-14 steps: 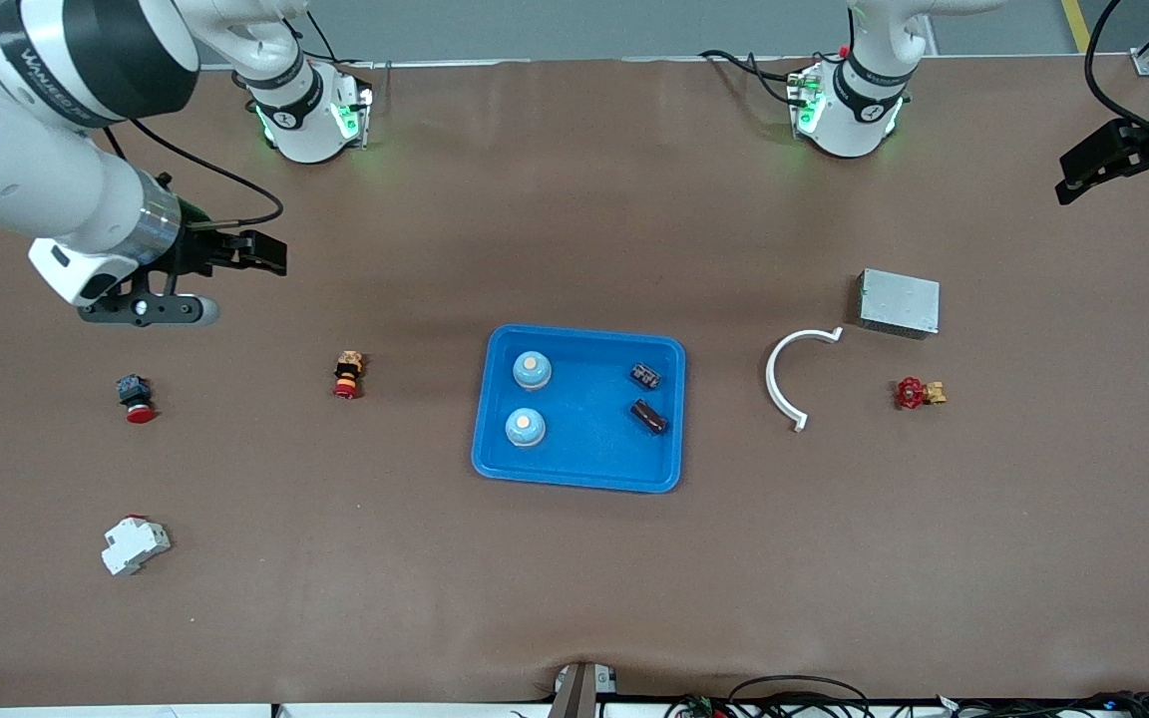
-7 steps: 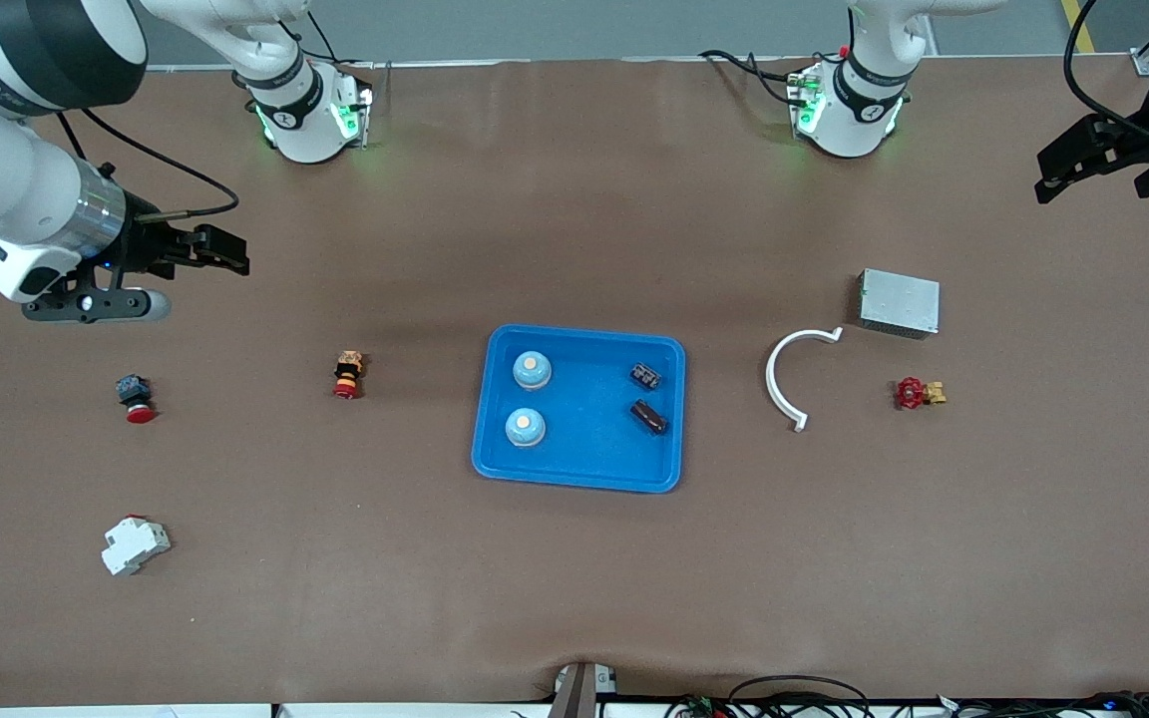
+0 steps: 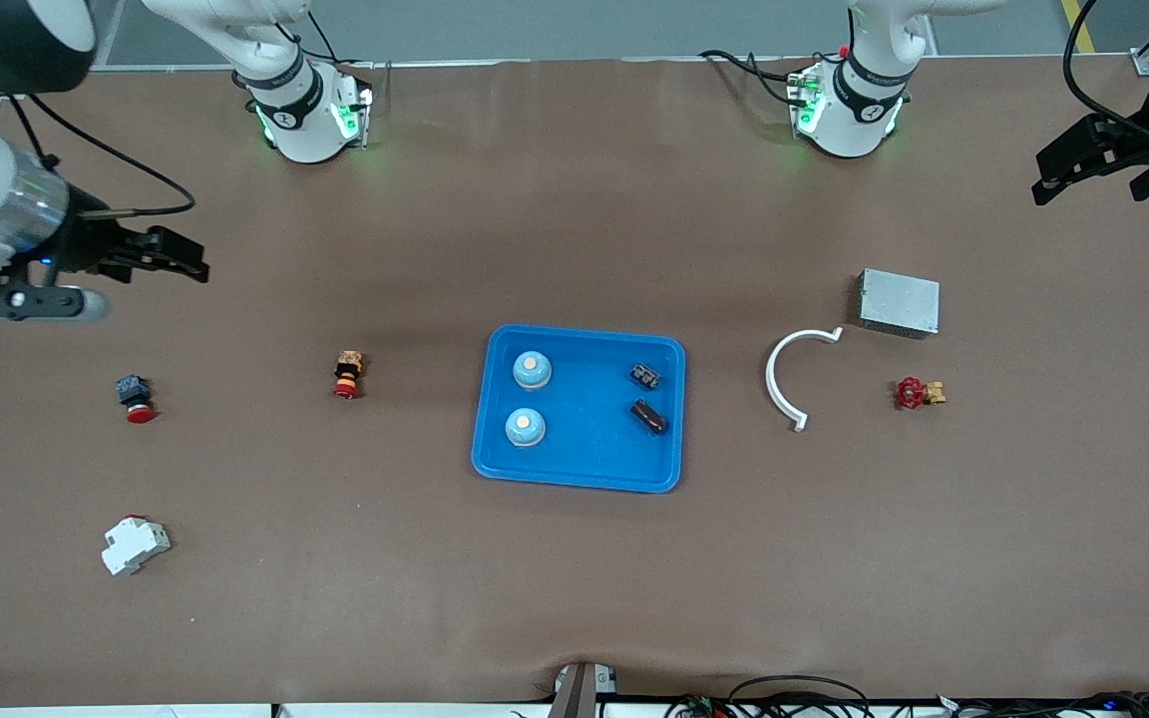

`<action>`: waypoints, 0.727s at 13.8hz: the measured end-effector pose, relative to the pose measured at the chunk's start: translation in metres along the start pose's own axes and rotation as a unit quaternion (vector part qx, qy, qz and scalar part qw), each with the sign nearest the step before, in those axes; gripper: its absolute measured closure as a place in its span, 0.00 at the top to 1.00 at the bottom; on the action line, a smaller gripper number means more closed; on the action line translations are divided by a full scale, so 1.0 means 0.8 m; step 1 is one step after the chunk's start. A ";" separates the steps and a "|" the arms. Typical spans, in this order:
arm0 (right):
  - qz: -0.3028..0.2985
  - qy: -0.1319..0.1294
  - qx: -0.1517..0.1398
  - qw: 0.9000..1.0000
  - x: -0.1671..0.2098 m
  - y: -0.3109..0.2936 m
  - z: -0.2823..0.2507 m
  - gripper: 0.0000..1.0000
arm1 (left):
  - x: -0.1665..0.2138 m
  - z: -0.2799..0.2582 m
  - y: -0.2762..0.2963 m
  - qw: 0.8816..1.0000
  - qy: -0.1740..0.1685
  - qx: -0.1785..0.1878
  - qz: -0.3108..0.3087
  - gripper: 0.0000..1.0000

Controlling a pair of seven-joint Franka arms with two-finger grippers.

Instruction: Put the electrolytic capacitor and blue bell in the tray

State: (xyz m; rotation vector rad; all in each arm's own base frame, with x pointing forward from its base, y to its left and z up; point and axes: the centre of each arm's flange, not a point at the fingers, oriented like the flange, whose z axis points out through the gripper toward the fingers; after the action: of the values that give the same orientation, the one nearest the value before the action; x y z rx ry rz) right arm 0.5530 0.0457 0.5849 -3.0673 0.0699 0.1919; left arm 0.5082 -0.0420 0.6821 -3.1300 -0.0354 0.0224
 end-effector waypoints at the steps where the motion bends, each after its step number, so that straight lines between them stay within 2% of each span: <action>1: -0.006 0.001 0.001 1.000 0.000 0.016 -0.009 1.00 | 0.000 0.000 0.000 1.000 0.001 0.000 0.000 1.00; 7: -0.003 -0.004 -0.009 1.000 -0.006 0.078 -0.032 1.00 | 0.001 -0.001 0.000 1.000 0.002 0.000 0.000 1.00; 10: 0.006 0.005 -0.008 1.000 -0.007 0.102 -0.046 1.00 | 0.001 -0.001 -0.001 1.000 0.003 0.000 -0.001 1.00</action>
State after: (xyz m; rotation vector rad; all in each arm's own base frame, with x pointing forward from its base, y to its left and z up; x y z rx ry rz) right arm 0.5476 -0.0382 0.6167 -3.0848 0.0869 0.1781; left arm 0.5089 -0.0414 0.6826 -3.1306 -0.0374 0.0144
